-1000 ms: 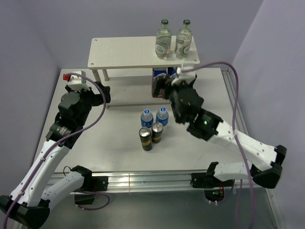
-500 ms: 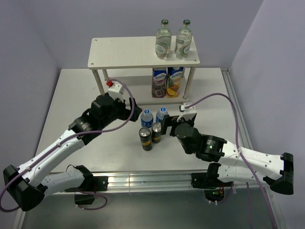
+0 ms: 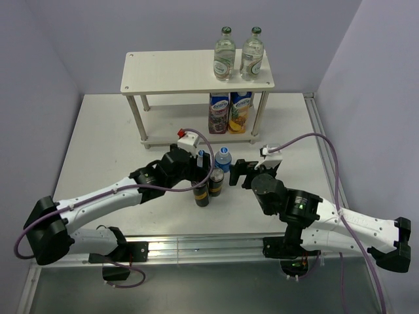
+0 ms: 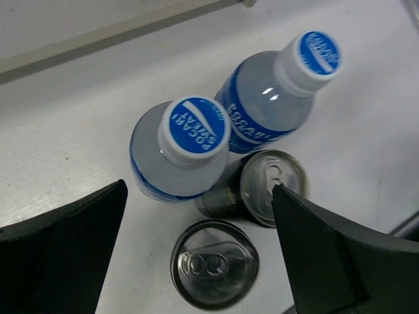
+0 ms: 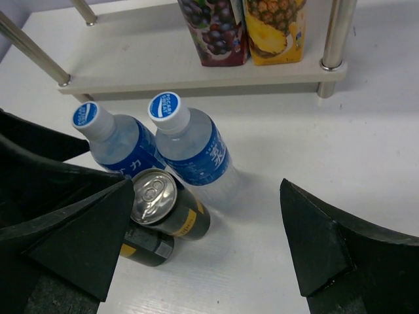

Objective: Place and organize the beverage onto the shelf

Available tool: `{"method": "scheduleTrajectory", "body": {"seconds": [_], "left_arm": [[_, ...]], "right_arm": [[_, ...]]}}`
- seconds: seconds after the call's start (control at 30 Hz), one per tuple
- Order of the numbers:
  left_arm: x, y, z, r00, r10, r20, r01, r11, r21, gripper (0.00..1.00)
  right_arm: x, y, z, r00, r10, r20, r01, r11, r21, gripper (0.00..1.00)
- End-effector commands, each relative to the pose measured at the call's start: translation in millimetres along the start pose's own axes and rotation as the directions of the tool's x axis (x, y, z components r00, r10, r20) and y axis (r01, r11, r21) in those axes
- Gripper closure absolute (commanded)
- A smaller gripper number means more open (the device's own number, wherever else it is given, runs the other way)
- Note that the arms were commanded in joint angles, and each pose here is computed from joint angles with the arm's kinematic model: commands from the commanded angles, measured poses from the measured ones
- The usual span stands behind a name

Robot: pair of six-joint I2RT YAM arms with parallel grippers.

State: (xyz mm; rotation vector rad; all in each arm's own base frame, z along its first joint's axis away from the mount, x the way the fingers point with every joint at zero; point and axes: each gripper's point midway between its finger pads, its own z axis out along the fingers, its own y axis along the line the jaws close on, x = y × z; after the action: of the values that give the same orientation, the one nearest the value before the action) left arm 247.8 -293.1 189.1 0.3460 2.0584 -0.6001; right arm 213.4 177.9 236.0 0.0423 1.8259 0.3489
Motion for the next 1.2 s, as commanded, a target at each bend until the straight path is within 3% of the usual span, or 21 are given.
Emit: {"method": "scheduleTrajectory", "body": {"seconds": [0.0,0.33,0.43,0.47,0.63,0.8,0.83,0.9,1.17], "left_arm": [[-12.6,6.6,13.6,0.995,-0.040,0.087,0.046,0.997,-0.061,0.01],[-3.0,12.2,51.4,0.995,-0.034,0.094,0.046,0.991,-0.126,0.01],[-2.3,14.9,55.5,0.994,-0.041,0.104,0.056,0.988,-0.144,0.17],[-2.3,14.4,56.0,0.994,-0.042,0.104,0.057,0.988,-0.142,0.29],[-3.9,15.1,53.7,0.994,-0.044,0.104,0.059,0.987,-0.147,0.52],[-6.5,17.1,45.4,0.992,-0.049,0.118,0.066,0.987,-0.144,0.68],[-7.9,18.2,43.1,0.991,-0.051,0.122,0.069,0.987,-0.148,0.82],[-8.9,19.8,41.1,0.991,-0.051,0.125,0.070,0.985,-0.155,0.98],[-45.8,19.0,9.4,0.979,-0.065,0.195,0.097,0.982,-0.159,1.00]], "right_arm": [[-1.2,-7.9,-1.7,1.000,0.025,0.018,-0.025,0.999,0.029,0.01],[4.0,-24.3,-7.6,0.999,0.027,0.024,-0.028,0.998,0.049,0.01],[4.3,-28.0,-8.6,0.999,0.024,0.026,-0.025,0.998,0.059,0.01],[5.6,-29.6,-8.9,1.000,0.019,0.024,-0.020,0.998,0.062,0.01],[4.2,-32.0,-9.9,0.999,0.024,0.033,-0.026,0.998,0.065,0.01],[6.9,-31.5,-8.2,0.999,0.019,0.028,-0.021,0.997,0.070,0.01],[7.1,-31.3,-8.2,0.999,0.019,0.027,-0.021,0.997,0.069,0.01],[7.0,-30.7,-8.1,0.999,0.020,0.027,-0.022,0.997,0.068,0.01],[5.3,-34.1,-9.7,0.999,0.021,0.033,-0.023,0.997,0.074,0.01]]}}
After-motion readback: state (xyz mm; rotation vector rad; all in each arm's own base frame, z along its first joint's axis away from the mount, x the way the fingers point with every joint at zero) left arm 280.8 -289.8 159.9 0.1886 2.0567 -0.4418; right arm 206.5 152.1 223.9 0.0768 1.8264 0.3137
